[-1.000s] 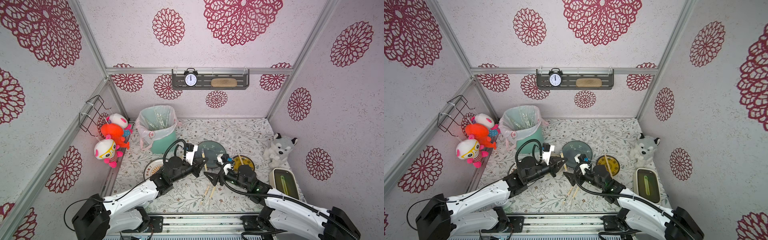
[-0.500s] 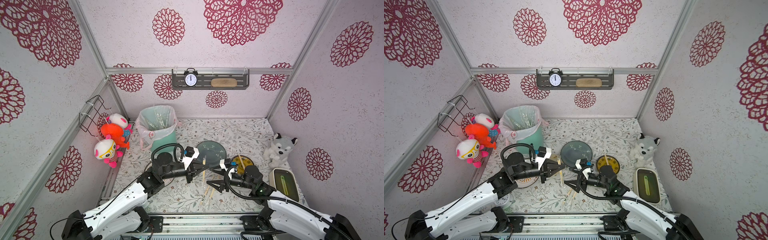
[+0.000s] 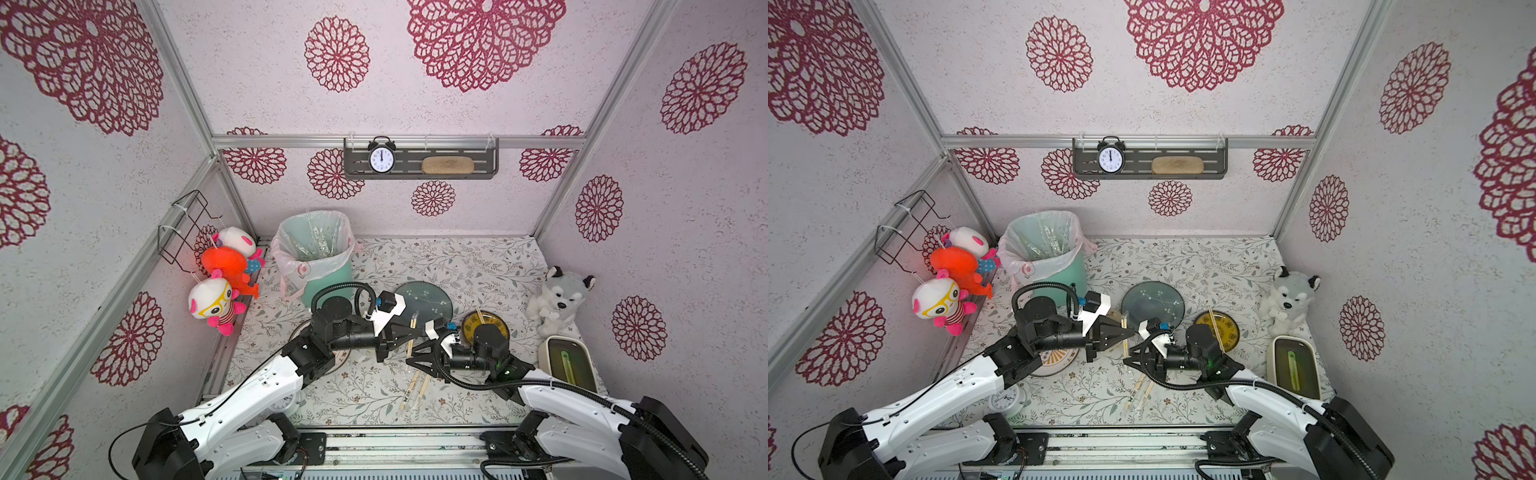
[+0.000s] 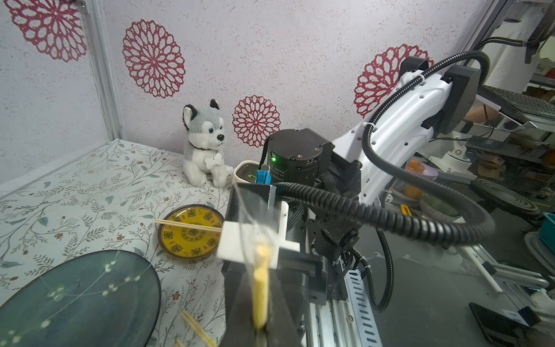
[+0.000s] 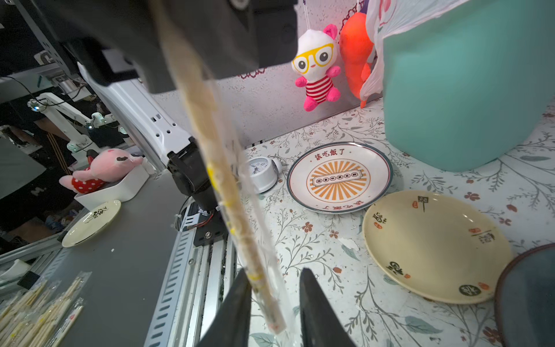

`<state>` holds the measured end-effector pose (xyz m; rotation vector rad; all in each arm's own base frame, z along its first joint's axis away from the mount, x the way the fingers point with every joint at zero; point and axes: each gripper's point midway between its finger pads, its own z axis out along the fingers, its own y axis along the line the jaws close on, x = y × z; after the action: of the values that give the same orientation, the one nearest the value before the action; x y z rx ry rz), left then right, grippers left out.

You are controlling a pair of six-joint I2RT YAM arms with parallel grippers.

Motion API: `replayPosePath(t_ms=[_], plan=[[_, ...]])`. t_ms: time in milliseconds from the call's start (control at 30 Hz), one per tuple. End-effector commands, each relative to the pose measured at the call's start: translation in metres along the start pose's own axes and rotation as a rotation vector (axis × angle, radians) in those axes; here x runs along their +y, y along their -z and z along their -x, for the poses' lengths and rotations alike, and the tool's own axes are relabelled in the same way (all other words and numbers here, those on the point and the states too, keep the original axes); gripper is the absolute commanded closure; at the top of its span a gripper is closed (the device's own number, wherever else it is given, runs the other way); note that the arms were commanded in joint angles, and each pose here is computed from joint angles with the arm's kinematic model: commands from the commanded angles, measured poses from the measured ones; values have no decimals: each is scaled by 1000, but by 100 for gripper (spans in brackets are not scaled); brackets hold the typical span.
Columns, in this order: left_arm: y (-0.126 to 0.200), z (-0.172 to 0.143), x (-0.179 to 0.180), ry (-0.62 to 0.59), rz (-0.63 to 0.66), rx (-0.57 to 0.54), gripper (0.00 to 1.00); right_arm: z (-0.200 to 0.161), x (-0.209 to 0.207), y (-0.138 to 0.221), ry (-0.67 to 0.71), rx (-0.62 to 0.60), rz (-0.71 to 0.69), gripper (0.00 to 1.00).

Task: Remove the packaging of disposable chopsticks
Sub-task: Pick up the disposable chopsticks from the center of the board.

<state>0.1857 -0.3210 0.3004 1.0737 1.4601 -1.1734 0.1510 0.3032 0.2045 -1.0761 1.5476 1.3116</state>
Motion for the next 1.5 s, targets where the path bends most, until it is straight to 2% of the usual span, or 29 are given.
replayPosePath(t_ms=[0,333,433,533,567,633,700,733,833,1000,1133,1333,1467], plan=[[3,12,1,-49,-18,-52,100,21,8,1,89,-63,25,75],[4,14,5,-43,-20,-79,100,15,1,-3,73,-63,18,90],[2,12,8,-38,-15,-75,100,13,0,-3,70,-61,14,100],[3,12,10,-33,-7,-79,100,11,-5,-3,67,-61,-11,100],[4,13,12,-29,-1,-86,94,10,-6,-2,67,-62,-23,100],[7,18,15,-20,7,-99,61,8,-9,-1,67,-53,-43,100],[11,22,19,-10,19,-114,49,6,-11,0,68,-45,-63,100],[13,25,21,-6,25,-135,48,5,-12,1,67,-41,-69,100],[15,30,25,9,23,-165,53,4,-10,1,68,-36,-65,100],[9,30,30,19,8,-157,79,0,-11,0,66,-15,-64,100],[7,30,25,19,-30,-160,95,0,-12,-1,68,-15,-66,100],[10,11,26,53,-18,-158,100,6,-15,-1,73,-24,-83,100],[10,-14,33,102,28,-129,100,16,-16,1,82,-47,-104,100]])
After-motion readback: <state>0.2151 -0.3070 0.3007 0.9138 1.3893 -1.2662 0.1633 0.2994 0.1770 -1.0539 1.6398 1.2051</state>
